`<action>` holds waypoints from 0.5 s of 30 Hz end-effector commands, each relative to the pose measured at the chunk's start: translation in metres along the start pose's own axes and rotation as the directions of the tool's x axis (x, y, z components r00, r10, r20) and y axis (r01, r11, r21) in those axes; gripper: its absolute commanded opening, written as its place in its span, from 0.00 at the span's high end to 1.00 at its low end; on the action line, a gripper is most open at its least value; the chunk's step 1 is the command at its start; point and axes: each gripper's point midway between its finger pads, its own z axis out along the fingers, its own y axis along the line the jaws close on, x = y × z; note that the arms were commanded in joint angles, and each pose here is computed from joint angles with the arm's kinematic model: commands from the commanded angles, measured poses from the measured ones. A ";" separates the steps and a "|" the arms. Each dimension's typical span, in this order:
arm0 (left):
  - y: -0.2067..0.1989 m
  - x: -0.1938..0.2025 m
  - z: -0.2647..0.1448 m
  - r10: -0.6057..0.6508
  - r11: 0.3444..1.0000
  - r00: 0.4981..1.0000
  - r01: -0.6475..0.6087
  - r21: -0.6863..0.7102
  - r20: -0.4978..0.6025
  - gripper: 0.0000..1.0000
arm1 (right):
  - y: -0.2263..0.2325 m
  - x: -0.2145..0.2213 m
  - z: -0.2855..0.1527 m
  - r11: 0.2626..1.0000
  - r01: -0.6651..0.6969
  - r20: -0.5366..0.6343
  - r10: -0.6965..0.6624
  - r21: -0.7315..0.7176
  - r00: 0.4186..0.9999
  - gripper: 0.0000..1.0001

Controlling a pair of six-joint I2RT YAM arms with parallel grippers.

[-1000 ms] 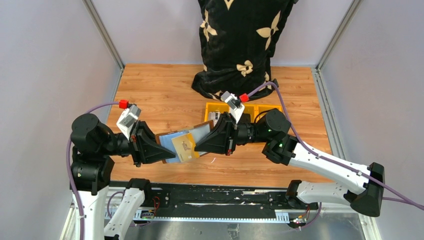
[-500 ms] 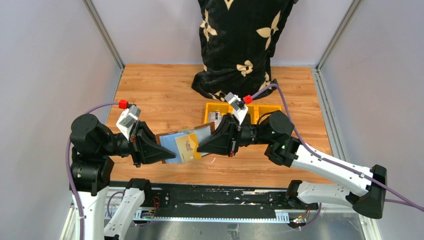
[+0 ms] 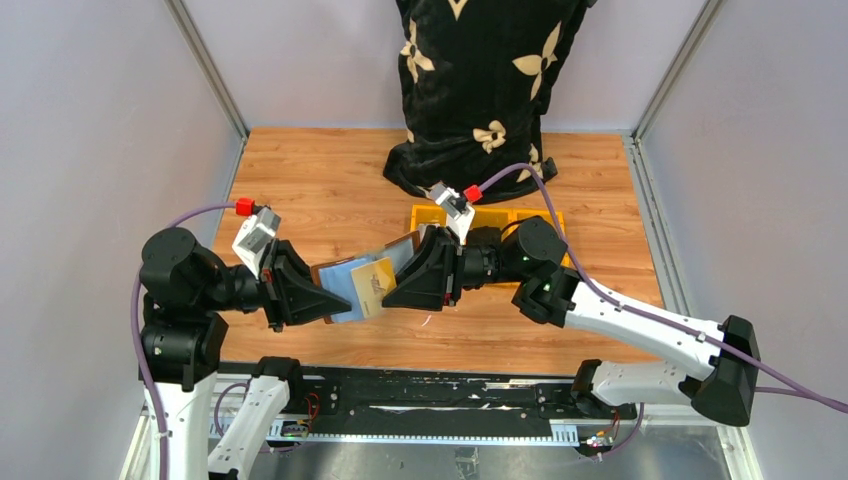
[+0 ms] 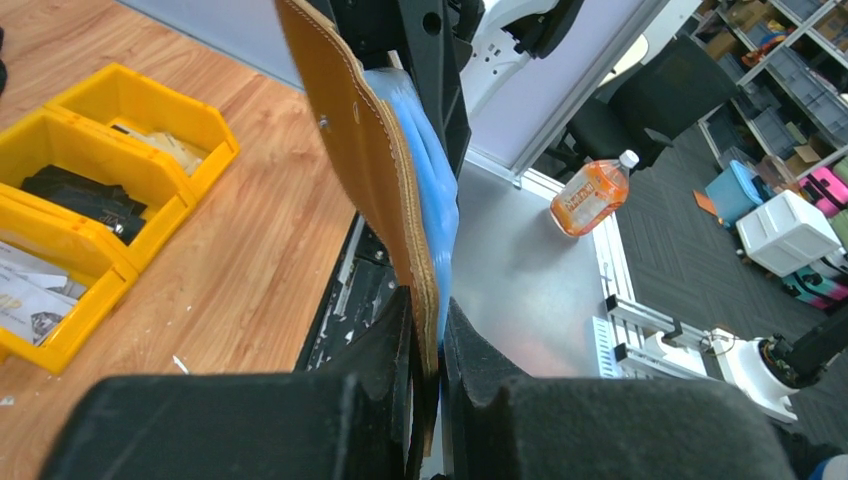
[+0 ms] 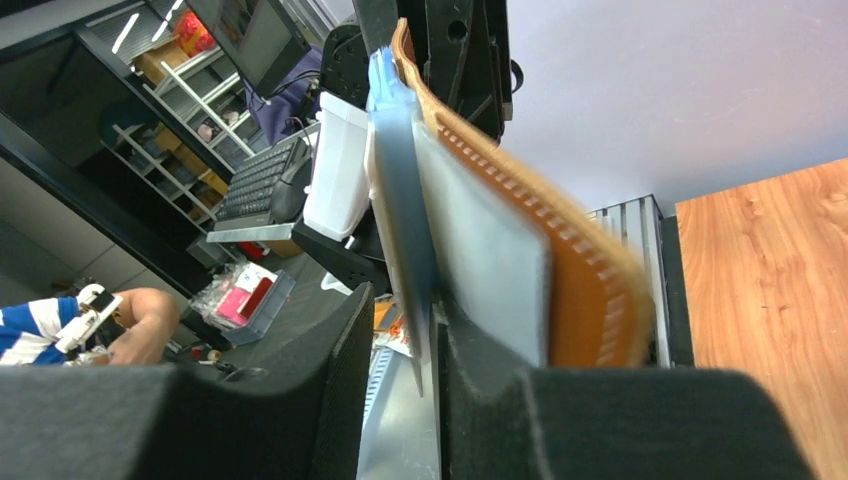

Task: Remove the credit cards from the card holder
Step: Remove the credit card from the card holder.

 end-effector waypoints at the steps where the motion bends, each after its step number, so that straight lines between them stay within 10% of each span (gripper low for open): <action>1: -0.007 -0.001 -0.001 0.048 0.999 0.999 -0.048 0.011 0.002 1.00 | 0.028 -0.028 0.000 0.995 0.070 0.059 -0.066 -0.078 0.996 0.77; 8: -0.002 0.001 -0.001 0.116 0.993 0.993 -0.116 -0.012 0.011 1.00 | 0.019 -0.024 -0.020 0.989 0.133 0.051 -0.136 0.062 0.989 1.00; 15: 0.004 -0.003 -0.004 0.292 0.952 0.956 -0.287 -0.106 0.034 1.00 | 0.012 -0.026 -0.042 0.955 0.222 0.038 -0.233 0.199 0.972 1.00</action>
